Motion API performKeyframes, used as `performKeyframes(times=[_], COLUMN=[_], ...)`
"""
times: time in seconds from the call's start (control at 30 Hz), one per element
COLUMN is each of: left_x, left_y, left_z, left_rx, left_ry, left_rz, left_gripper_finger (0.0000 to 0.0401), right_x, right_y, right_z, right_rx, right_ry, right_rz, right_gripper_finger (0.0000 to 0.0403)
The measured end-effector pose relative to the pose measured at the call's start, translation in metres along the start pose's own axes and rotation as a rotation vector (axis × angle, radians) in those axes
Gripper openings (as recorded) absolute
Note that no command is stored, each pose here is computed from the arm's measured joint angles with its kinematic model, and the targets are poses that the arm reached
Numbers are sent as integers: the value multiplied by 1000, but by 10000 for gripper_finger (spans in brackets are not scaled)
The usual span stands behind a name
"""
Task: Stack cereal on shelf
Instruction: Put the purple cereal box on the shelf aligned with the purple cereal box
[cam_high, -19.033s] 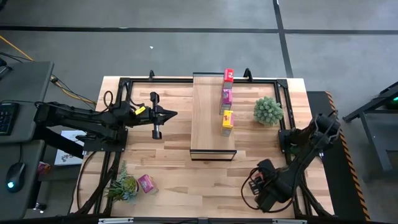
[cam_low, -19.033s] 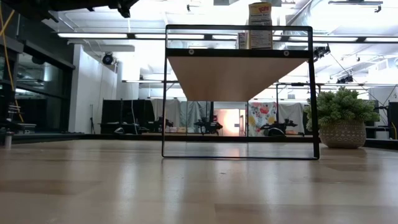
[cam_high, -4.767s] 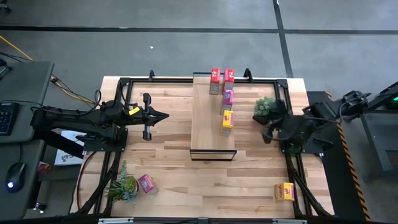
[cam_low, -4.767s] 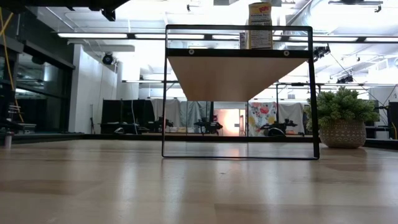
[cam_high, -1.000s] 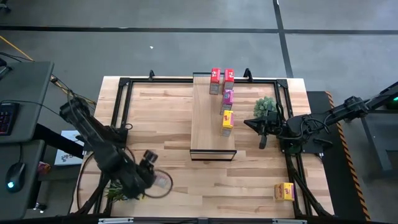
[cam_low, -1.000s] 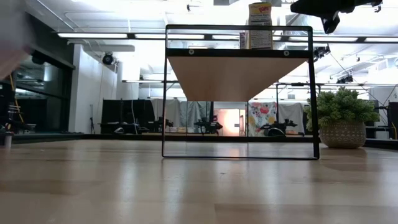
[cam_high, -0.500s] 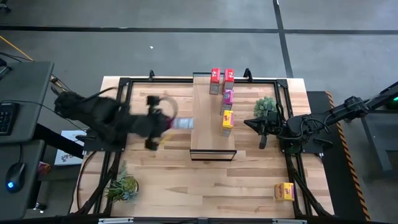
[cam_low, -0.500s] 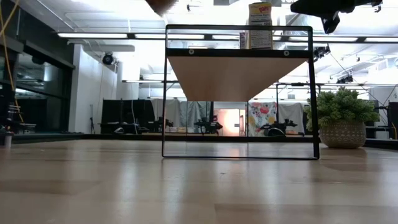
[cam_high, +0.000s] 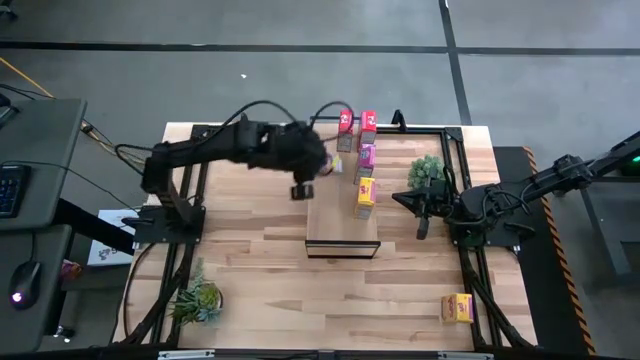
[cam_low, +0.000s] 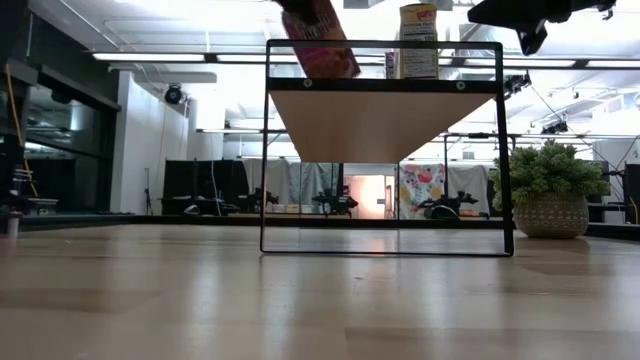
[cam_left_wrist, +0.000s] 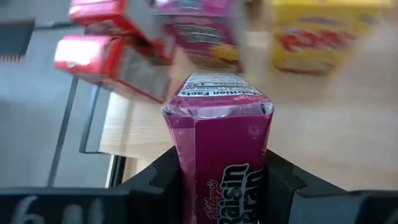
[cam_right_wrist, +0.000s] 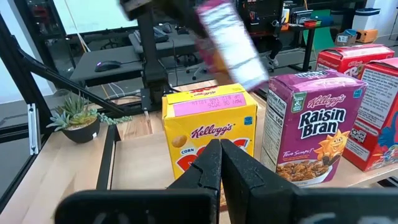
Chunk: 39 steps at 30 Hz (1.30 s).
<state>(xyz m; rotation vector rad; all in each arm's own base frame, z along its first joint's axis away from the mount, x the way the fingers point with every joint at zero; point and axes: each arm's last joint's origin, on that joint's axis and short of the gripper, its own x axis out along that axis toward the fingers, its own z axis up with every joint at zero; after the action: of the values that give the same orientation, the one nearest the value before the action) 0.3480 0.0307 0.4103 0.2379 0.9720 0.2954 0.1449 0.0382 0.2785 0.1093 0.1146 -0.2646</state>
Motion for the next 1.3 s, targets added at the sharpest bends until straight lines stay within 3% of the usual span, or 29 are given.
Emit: performKeyframes(times=[0.13, 0.4, 0.97, 1.3], left_x=[12, 26, 40, 64], left_y=[16, 34, 33, 28], left_z=[4, 3, 6, 8], left_rx=[-85, -122, -81, -63], left_ry=[8, 15, 20, 61], left_rz=[-25, -85, -91, -98], left_gripper_finger=[133, 133, 133, 133], right_x=[0, 0, 0, 0], right_y=[0, -1, -1, -1], right_z=[-1, -4, -4, -4], right_rx=[3, 22, 19, 27], right_ry=[5, 31, 36, 36], right_rz=[0, -6, -7, -7], right_gripper_finger=[0, 0, 0, 0])
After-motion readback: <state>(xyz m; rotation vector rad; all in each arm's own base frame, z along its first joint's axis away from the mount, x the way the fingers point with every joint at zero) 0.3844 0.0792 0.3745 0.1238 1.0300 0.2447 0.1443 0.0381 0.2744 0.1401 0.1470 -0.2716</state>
